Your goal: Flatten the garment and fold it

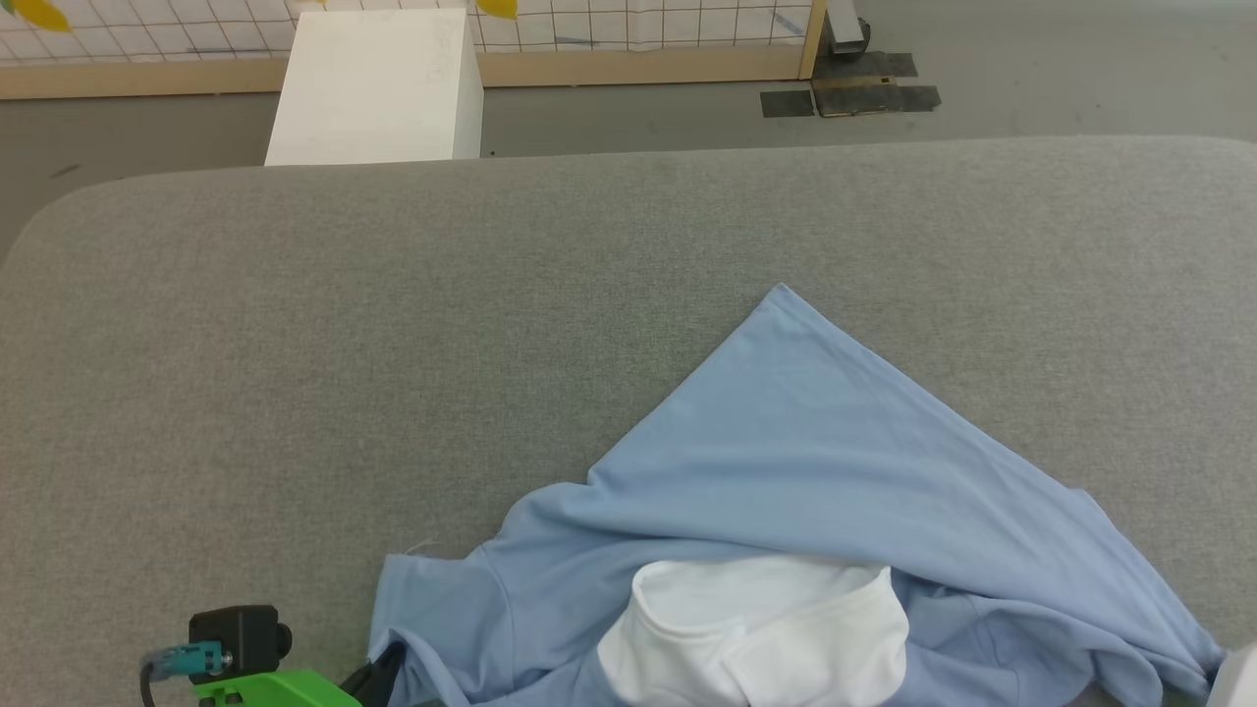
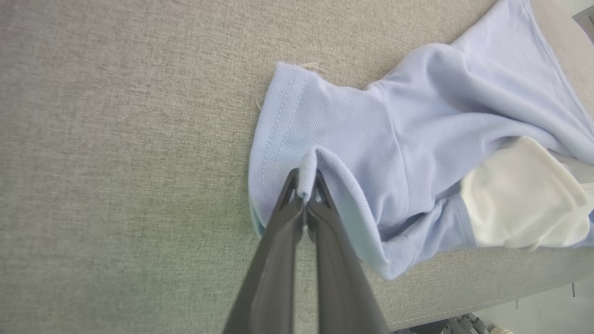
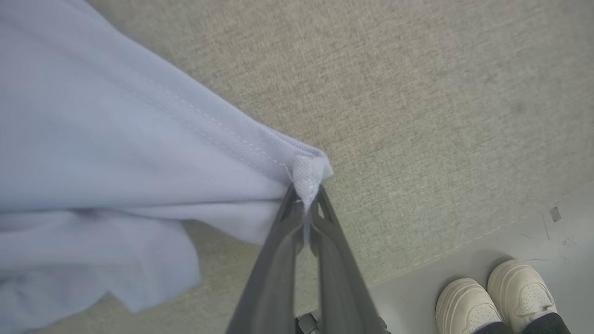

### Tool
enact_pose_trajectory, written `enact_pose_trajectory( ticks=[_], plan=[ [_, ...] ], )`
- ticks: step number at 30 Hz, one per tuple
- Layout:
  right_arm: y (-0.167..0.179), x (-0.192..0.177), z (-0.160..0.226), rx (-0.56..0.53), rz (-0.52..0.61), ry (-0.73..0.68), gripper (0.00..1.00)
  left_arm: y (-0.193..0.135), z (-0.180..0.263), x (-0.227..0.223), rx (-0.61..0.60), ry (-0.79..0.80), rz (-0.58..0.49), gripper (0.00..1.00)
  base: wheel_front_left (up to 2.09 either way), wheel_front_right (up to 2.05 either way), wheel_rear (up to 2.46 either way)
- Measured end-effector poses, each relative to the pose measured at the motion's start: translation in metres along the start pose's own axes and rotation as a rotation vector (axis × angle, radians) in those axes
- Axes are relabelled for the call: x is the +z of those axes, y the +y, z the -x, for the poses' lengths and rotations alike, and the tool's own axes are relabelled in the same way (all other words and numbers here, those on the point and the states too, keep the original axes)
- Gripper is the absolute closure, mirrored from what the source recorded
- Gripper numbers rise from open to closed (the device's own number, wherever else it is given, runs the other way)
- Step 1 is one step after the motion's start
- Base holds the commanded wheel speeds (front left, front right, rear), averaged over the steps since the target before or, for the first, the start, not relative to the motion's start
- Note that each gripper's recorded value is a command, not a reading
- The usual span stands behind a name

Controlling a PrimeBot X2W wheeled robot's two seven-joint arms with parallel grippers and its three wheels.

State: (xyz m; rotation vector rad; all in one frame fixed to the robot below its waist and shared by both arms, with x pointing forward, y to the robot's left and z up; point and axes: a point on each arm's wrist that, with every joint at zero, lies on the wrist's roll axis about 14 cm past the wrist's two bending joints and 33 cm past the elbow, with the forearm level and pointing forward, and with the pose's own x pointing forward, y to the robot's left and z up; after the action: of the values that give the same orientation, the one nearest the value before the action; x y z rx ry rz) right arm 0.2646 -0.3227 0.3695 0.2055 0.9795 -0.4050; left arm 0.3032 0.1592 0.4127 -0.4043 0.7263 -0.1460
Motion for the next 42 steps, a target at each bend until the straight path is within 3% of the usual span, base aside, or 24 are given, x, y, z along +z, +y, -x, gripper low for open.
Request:
enact_pose_trajectory(
  ticks=[1,2,8,11,14,18,23,27,42],
  plan=[
    [0.001,0.003,0.000,0.002,0.006,-0.013,0.02,0.000,0.000,0.000,0.000,-0.001,0.000,1.00,0.00,0.00,0.00],
    [0.002,0.009,0.000,0.004,0.010,-0.040,0.00,0.000,0.001,0.000,0.001,-0.001,0.001,1.00,0.00,0.00,0.00],
    [0.032,0.087,0.009,0.074,0.075,-0.350,0.00,0.002,0.002,-0.002,0.006,0.002,0.008,1.00,0.00,0.00,0.00],
    [0.073,0.133,0.022,0.175,0.143,-0.557,0.00,0.003,0.002,-0.004,0.009,0.005,0.013,1.00,0.00,0.00,0.00],
    [0.133,0.176,0.047,0.350,0.164,-0.782,0.00,0.006,0.003,-0.006,0.017,0.008,0.021,1.00,0.00,0.00,0.00],
    [0.197,0.194,0.061,0.520,0.237,-0.886,0.00,0.008,0.002,-0.007,0.021,0.010,0.028,1.00,0.00,0.00,0.00],
    [0.263,0.183,0.046,0.656,0.398,-0.805,0.00,0.010,-0.002,-0.003,0.023,-0.006,0.042,1.00,0.00,0.00,0.00],
    [0.294,0.184,0.025,0.681,0.493,-0.717,0.00,0.012,-0.006,-0.002,0.029,-0.015,0.061,1.00,0.00,0.00,0.00],
    [0.328,0.121,-0.066,0.578,0.751,-0.114,0.00,0.034,-0.008,-0.011,0.104,-0.041,0.147,1.00,0.00,0.00,0.00]
  ],
)
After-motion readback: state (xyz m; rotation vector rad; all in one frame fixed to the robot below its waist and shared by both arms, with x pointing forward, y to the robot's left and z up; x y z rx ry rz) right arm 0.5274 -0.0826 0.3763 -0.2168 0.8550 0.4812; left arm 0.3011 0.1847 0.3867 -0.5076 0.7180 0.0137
